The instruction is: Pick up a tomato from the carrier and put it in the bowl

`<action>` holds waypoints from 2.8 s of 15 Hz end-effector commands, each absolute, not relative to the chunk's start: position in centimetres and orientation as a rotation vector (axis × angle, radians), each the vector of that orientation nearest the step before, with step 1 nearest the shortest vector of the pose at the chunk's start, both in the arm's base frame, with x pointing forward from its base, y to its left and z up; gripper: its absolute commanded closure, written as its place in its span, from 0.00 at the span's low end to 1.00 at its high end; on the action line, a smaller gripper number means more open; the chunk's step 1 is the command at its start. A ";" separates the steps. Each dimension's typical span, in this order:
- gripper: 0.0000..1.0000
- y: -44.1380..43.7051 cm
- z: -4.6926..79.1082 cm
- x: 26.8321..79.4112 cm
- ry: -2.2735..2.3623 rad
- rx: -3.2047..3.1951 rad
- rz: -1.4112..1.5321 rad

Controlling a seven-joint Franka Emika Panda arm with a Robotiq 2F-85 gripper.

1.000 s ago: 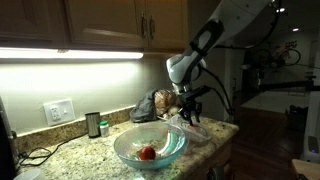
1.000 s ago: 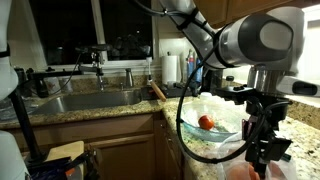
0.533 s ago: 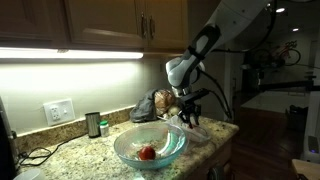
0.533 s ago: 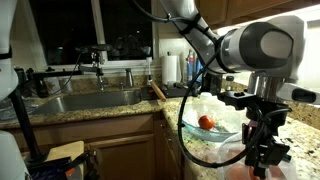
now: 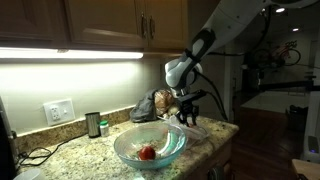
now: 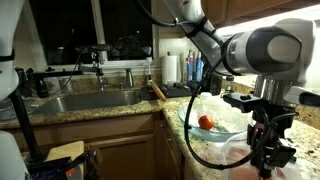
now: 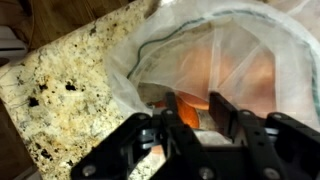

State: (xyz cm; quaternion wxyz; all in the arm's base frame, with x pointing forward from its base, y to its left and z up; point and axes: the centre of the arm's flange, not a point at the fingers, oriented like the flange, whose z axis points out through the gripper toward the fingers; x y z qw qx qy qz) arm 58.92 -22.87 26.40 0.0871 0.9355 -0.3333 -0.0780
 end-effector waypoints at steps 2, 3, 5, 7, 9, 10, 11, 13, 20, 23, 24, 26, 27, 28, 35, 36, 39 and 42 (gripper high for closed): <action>0.59 -24.1 25.2 59.5 -1.024 2.804 -0.241; 0.59 -24.3 25.1 59.5 -1.028 2.804 -0.242; 0.59 -24.6 25.0 59.5 -1.040 2.803 -0.241; 0.59 -25.0 24.9 59.5 -1.047 2.800 -0.240; 0.59 -25.6 24.8 59.1 -1.065 2.788 -0.237; 0.59 -26.0 25.0 58.9 -1.074 2.785 -0.237; 0.59 -26.3 25.2 58.7 -1.081 2.782 -0.233; 0.58 -27.1 25.9 58.3 -1.096 2.772 -0.223; 0.61 -28.8 26.8 57.7 -1.115 2.763 -0.199; 0.61 -29.0 26.5 57.7 -1.110 2.764 -0.199; 0.60 -29.1 26.3 57.7 -1.107 2.764 -0.201; 0.59 -29.2 26.0 57.7 -1.107 2.763 -0.206; 0.57 -29.2 26.0 57.7 -1.105 2.764 -0.208; 0.55 -29.3 25.9 57.7 -1.105 2.765 -0.209; 0.02 -29.9 25.1 57.6 -1.107 2.766 -0.228; 0.00 -30.0 24.9 57.6 -1.106 2.766 -0.233; 0.00 -30.2 24.5 57.6 -1.098 2.767 -0.241; 0.00 -30.4 24.6 57.8 -1.095 2.767 -0.236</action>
